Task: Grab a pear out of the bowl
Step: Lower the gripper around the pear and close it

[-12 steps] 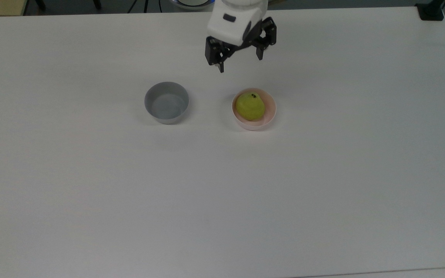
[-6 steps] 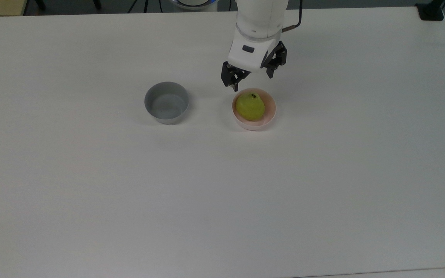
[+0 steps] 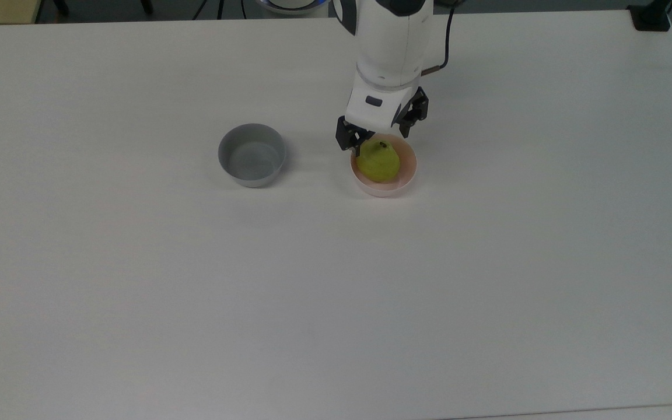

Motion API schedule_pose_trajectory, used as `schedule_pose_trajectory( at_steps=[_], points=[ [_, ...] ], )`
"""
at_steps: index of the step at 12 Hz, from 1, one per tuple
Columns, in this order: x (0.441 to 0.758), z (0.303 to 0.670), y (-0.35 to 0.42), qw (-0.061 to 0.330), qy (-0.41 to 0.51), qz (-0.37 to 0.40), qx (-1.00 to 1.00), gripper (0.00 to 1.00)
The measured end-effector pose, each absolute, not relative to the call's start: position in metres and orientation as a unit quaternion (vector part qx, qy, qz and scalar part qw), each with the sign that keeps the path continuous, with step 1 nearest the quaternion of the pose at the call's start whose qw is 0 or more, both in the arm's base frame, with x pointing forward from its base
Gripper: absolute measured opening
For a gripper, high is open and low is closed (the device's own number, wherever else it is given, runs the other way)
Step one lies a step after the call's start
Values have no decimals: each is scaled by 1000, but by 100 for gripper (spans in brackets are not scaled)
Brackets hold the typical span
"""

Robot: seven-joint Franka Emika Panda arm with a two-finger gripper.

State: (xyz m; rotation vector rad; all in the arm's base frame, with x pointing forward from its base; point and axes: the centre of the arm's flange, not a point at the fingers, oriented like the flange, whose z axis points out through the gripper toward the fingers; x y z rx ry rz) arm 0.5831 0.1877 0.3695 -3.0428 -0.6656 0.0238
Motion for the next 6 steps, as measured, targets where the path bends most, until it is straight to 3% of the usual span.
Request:
schedule_pose_trajectory(
  at_steps=[4,6],
  points=[
    [589,350,189,13,-213,4,-977,94],
    [589,345,189,9,-216,7,-976,83]
  ],
)
